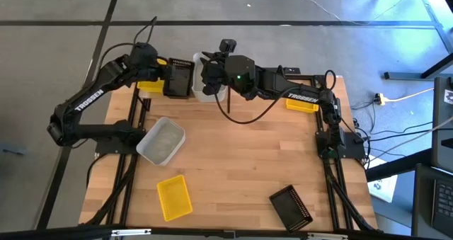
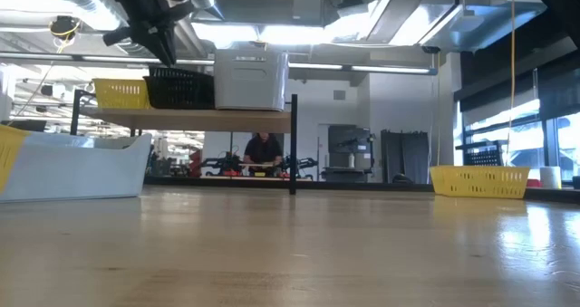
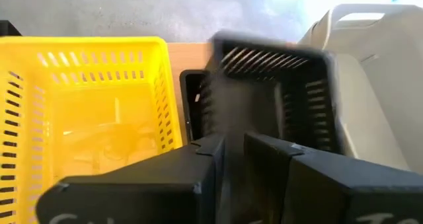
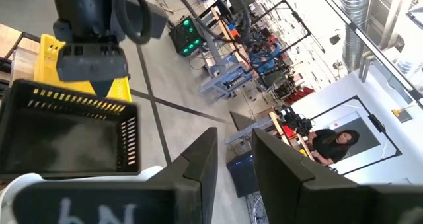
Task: Stack baskets on shelf by color
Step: Stack the left black bin on top of the other black bin on the shelf, then stack the top yellow bin on top of the other yellow bin on the shelf
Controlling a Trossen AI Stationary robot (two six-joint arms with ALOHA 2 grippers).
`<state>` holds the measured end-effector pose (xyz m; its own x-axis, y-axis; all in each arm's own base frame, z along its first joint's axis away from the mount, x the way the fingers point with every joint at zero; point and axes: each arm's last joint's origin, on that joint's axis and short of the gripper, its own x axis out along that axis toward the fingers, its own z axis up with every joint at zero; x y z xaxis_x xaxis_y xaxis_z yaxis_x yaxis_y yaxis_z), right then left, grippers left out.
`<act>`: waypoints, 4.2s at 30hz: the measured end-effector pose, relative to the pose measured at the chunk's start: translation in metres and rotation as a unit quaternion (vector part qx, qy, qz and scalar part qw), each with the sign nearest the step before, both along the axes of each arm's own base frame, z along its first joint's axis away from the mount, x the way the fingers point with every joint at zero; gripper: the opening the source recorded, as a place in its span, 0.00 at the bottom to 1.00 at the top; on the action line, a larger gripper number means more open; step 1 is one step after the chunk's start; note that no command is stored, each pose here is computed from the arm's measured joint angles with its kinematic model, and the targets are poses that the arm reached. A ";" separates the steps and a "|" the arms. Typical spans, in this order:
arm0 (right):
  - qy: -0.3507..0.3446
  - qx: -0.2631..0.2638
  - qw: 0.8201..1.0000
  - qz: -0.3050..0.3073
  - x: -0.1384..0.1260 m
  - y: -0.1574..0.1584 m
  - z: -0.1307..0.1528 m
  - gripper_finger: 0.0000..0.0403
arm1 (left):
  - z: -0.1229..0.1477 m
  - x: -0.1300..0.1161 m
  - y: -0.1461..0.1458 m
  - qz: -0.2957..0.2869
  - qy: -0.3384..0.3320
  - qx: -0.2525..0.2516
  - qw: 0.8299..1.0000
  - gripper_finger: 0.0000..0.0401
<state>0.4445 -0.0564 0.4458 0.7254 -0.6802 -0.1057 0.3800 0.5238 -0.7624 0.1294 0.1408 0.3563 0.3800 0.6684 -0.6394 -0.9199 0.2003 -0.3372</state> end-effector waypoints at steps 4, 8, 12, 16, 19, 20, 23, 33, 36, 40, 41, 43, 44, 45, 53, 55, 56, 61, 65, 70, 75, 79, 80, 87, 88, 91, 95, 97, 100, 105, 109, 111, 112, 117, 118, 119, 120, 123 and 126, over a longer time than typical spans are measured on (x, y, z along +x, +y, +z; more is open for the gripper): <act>0.000 0.000 1.000 0.000 0.000 0.000 0.000 0.24 | 0.002 -0.002 -0.002 0.000 -0.005 0.004 1.000 0.12; 0.000 -0.001 1.000 -0.003 0.000 0.000 0.000 0.24 | 0.009 -0.004 -0.004 -0.005 -0.021 0.029 0.999 0.12; 0.003 -0.008 0.999 -0.049 -0.003 -0.002 0.001 0.24 | 0.020 -0.008 -0.009 -0.047 -0.012 0.091 0.995 0.12; 0.018 -0.004 0.999 -0.048 -0.017 -0.001 0.010 0.23 | 0.025 -0.014 -0.018 -0.120 0.017 0.130 0.984 0.12; 0.033 0.037 0.999 -0.018 -0.029 -0.001 0.012 0.22 | 0.027 -0.018 -0.026 -0.167 0.001 0.122 0.978 0.12; 0.039 0.054 0.998 -0.009 -0.033 -0.002 0.011 0.21 | 0.027 -0.020 -0.029 -0.184 -0.002 0.116 0.976 0.12; 0.048 0.101 0.994 0.014 -0.047 -0.008 0.014 0.20 | 0.025 -0.025 -0.041 -0.225 -0.001 0.096 0.970 0.12; 0.141 0.212 0.955 0.151 -0.085 -0.016 0.016 0.19 | 0.010 -0.030 -0.067 -0.306 0.047 0.013 0.951 0.12; 0.170 0.254 0.944 0.124 -0.100 -0.016 0.013 0.19 | 0.011 -0.029 -0.071 -0.316 0.042 0.011 0.948 0.12; 0.194 0.342 0.918 0.045 -0.126 -0.020 0.009 0.19 | 0.011 -0.026 -0.075 -0.330 0.039 0.009 0.943 0.12; 0.196 0.361 0.911 0.026 -0.132 -0.021 0.008 0.19 | 0.011 -0.026 -0.076 -0.333 0.039 0.010 0.942 0.12; 0.210 0.387 0.898 -0.007 -0.142 -0.023 0.007 0.19 | 0.011 -0.026 -0.077 -0.335 0.041 0.013 0.941 0.12; 0.220 0.400 0.889 -0.023 -0.146 -0.023 0.004 0.19 | 0.011 -0.025 -0.077 -0.333 0.044 0.015 0.942 0.12; 0.226 0.414 0.881 -0.039 -0.150 -0.025 0.003 0.19 | 0.011 -0.025 -0.077 -0.331 0.047 0.017 0.942 0.12; 0.214 0.454 0.860 -0.095 -0.172 -0.033 -0.004 0.19 | 0.012 -0.024 -0.079 -0.328 0.055 0.033 0.942 0.12; 0.216 0.464 0.852 -0.109 -0.180 -0.034 -0.010 0.19 | 0.013 -0.025 -0.081 -0.328 0.055 0.037 0.942 0.12; 0.215 0.472 0.846 -0.123 -0.185 -0.035 -0.014 0.19 | 0.013 -0.025 -0.081 -0.327 0.054 0.039 0.943 0.12; 0.181 0.542 0.792 -0.214 -0.208 -0.039 -0.049 0.19 | 0.015 -0.028 -0.084 -0.320 0.044 0.041 0.945 0.12; 0.124 0.613 0.727 -0.285 -0.216 -0.044 -0.084 0.19 | 0.015 -0.028 -0.084 -0.313 0.034 0.039 0.948 0.12; 0.069 0.644 0.642 -0.411 -0.223 -0.057 -0.132 0.19 | 0.017 -0.026 -0.083 -0.312 0.025 0.047 0.948 0.12; 0.029 0.643 0.604 -0.469 -0.231 -0.073 -0.174 0.19 | 0.020 -0.024 -0.082 -0.311 0.015 0.059 0.948 0.12; -0.003 0.631 0.606 -0.485 -0.238 -0.087 -0.197 0.19 | 0.021 -0.023 -0.081 -0.311 0.008 0.066 0.948 0.12; -0.013 0.630 0.605 -0.486 -0.239 -0.091 -0.201 0.19 | 0.021 -0.023 -0.081 -0.311 0.008 0.066 0.948 0.12; -0.064 0.613 0.609 -0.500 -0.252 -0.113 -0.220 0.19 | 0.021 -0.023 -0.081 -0.311 0.008 0.065 0.948 0.12; -0.066 0.613 0.606 -0.503 -0.254 -0.114 -0.223 0.19 | 0.021 -0.023 -0.081 -0.311 0.008 0.065 0.948 0.12; -0.073 0.615 0.600 -0.506 -0.259 -0.118 -0.230 0.19 | 0.021 -0.023 -0.081 -0.311 0.008 0.065 0.948 0.12; -0.076 0.616 0.591 -0.515 -0.264 -0.120 -0.236 0.19 | 0.021 -0.023 -0.081 -0.311 0.008 0.065 0.948 0.12; -0.083 0.615 0.591 -0.515 -0.266 -0.122 -0.238 0.19 | 0.021 -0.023 -0.081 -0.311 0.009 0.065 0.948 0.12; -0.093 0.625 0.588 -0.505 -0.266 -0.124 -0.242 0.19 | 0.021 -0.023 -0.081 -0.311 0.009 0.066 0.948 0.12; -0.098 0.630 0.586 -0.500 -0.267 -0.124 -0.247 0.19 | 0.021 -0.023 -0.081 -0.311 0.009 0.066 0.948 0.12; -0.098 0.630 0.586 -0.500 -0.267 -0.124 -0.248 0.19 | 0.021 -0.023 -0.081 -0.312 0.009 0.066 0.948 0.12; -0.098 0.626 0.588 -0.503 -0.267 -0.124 -0.248 0.19 | 0.021 -0.023 -0.081 -0.312 0.009 0.065 0.948 0.12; -0.096 0.625 0.587 -0.505 -0.267 -0.125 -0.249 0.19 | 0.021 -0.023 -0.081 -0.312 0.009 0.066 0.948 0.12; -0.072 0.628 0.577 -0.517 -0.263 -0.128 -0.263 0.19 | 0.021 -0.023 -0.081 -0.312 0.009 0.066 0.948 0.12; -0.062 0.627 0.581 -0.515 -0.262 -0.129 -0.266 0.19 | 0.021 -0.023 -0.081 -0.312 0.009 0.066 0.948 0.12; -0.050 0.625 0.586 -0.513 -0.261 -0.130 -0.269 0.19 | 0.021 -0.023 -0.081 -0.312 0.009 0.065 0.948 0.12; -0.039 0.623 0.589 -0.513 -0.260 -0.132 -0.273 0.19 | 0.021 -0.023 -0.081 -0.312 0.009 0.066 0.948 0.12; -0.007 0.611 0.607 -0.508 -0.258 -0.135 -0.283 0.19 | 0.021 -0.023 -0.081 -0.312 0.009 0.065 0.948 0.12; 0.017 0.608 0.619 -0.497 -0.254 -0.138 -0.291 0.19 | 0.021 -0.024 -0.081 -0.312 0.009 0.066 0.948 0.12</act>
<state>0.1902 -0.1947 0.1545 -0.0037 -0.1904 -0.9817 0.9699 0.2385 -0.0499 0.1059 0.0594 0.3774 0.7171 0.3918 -0.5765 -0.6145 0.7458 -0.2574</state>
